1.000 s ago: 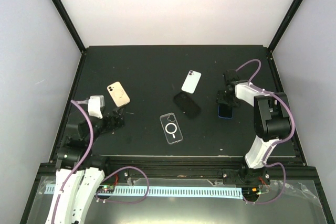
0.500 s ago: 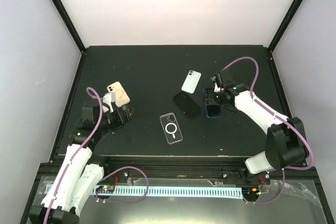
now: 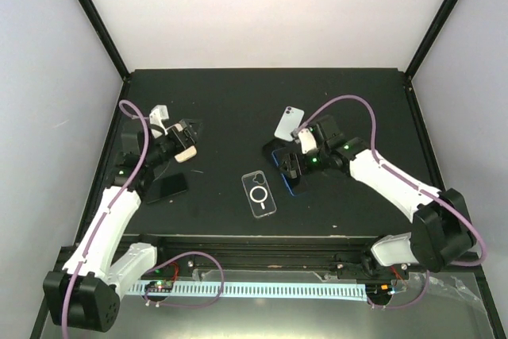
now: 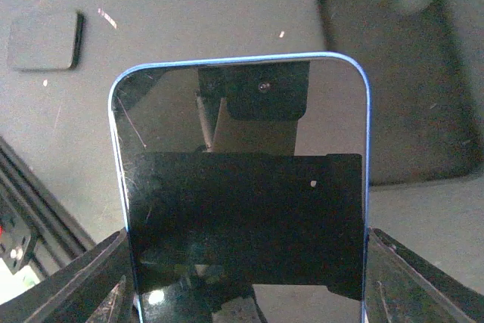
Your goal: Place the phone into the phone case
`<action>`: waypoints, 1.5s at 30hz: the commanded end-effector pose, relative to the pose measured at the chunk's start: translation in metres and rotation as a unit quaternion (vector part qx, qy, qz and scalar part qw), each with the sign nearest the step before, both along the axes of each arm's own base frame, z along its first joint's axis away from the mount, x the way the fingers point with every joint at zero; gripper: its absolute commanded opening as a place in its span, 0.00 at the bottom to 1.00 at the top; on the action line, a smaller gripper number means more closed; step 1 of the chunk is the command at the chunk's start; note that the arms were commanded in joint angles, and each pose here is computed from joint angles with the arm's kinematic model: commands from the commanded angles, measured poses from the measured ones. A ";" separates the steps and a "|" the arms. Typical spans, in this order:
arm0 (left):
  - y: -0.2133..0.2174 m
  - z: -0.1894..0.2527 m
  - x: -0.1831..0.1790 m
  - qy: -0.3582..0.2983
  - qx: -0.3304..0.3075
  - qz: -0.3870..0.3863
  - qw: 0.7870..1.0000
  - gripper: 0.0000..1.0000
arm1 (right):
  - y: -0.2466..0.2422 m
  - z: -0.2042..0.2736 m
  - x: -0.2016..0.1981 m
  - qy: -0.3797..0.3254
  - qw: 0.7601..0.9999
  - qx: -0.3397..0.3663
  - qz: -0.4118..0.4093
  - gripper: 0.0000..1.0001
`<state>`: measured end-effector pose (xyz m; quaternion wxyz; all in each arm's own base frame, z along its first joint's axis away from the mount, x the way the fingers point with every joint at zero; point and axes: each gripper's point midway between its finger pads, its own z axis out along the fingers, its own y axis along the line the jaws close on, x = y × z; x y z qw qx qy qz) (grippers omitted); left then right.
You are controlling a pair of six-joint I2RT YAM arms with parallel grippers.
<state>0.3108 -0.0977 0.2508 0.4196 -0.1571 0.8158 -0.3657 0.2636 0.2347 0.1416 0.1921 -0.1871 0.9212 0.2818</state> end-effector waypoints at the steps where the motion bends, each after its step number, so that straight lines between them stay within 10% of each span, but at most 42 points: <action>1: -0.030 0.011 -0.006 -0.032 -0.088 -0.070 0.993 0.96 | 0.023 -0.004 -0.021 0.023 0.997 0.055 0.042 0.49; 20: -0.053 -0.127 -0.044 0.087 -0.088 -0.116 0.985 0.94 | 0.098 -0.029 -0.019 0.055 0.995 0.063 0.053 0.48; 45: -0.046 -0.125 -0.045 0.091 -0.059 -0.099 0.989 0.93 | 0.116 -0.101 -0.018 0.090 0.996 -0.004 0.016 0.53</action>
